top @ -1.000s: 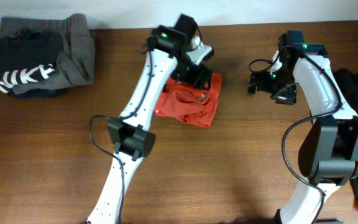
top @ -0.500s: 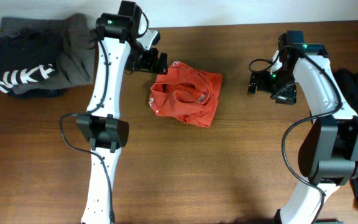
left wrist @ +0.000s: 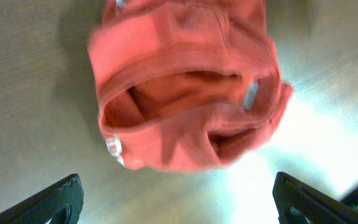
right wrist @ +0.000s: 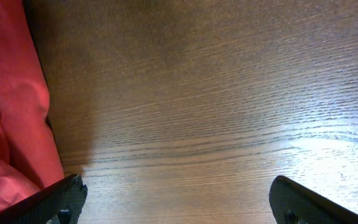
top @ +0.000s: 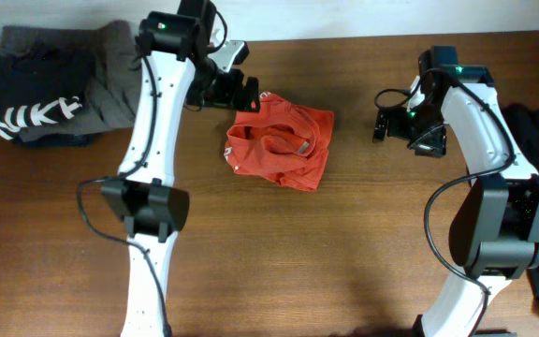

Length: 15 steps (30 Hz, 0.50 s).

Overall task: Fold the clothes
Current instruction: 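Lower the folded edge onto the bundle and open the left gripper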

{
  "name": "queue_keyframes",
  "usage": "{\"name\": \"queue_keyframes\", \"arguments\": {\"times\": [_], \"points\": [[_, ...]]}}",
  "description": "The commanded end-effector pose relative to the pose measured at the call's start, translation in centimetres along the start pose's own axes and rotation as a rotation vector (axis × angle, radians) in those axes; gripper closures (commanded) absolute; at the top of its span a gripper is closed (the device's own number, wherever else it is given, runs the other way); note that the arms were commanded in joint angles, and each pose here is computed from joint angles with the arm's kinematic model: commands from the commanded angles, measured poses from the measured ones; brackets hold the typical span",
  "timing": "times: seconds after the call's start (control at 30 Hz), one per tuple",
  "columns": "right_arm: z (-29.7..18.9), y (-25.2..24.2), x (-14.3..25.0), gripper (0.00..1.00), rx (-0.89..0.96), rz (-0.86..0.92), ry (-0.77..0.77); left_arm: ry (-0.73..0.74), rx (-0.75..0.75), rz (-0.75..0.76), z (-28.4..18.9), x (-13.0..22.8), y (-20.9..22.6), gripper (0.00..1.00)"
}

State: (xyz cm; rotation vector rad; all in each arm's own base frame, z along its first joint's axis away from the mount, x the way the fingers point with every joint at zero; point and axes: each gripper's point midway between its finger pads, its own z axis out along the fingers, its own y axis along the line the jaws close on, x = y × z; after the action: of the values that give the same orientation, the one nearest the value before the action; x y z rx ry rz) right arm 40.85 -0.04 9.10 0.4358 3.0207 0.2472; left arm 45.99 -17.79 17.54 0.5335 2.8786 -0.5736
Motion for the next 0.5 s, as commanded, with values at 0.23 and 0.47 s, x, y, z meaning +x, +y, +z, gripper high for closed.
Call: {"name": "queue_keyframes", "arguments": {"times": [0.23, 0.47], "points": [[0.4, -0.2, -0.3, 0.01, 0.007, -0.008, -0.008, 0.243, 0.14, 0.071, 8.7, 5.3, -3.2, 0.01], [0.4, -0.2, -0.2, 0.01, 0.009, -0.007, -0.003, 0.155, 0.048, 0.161, 10.0, 3.0, -3.2, 0.01]]}}
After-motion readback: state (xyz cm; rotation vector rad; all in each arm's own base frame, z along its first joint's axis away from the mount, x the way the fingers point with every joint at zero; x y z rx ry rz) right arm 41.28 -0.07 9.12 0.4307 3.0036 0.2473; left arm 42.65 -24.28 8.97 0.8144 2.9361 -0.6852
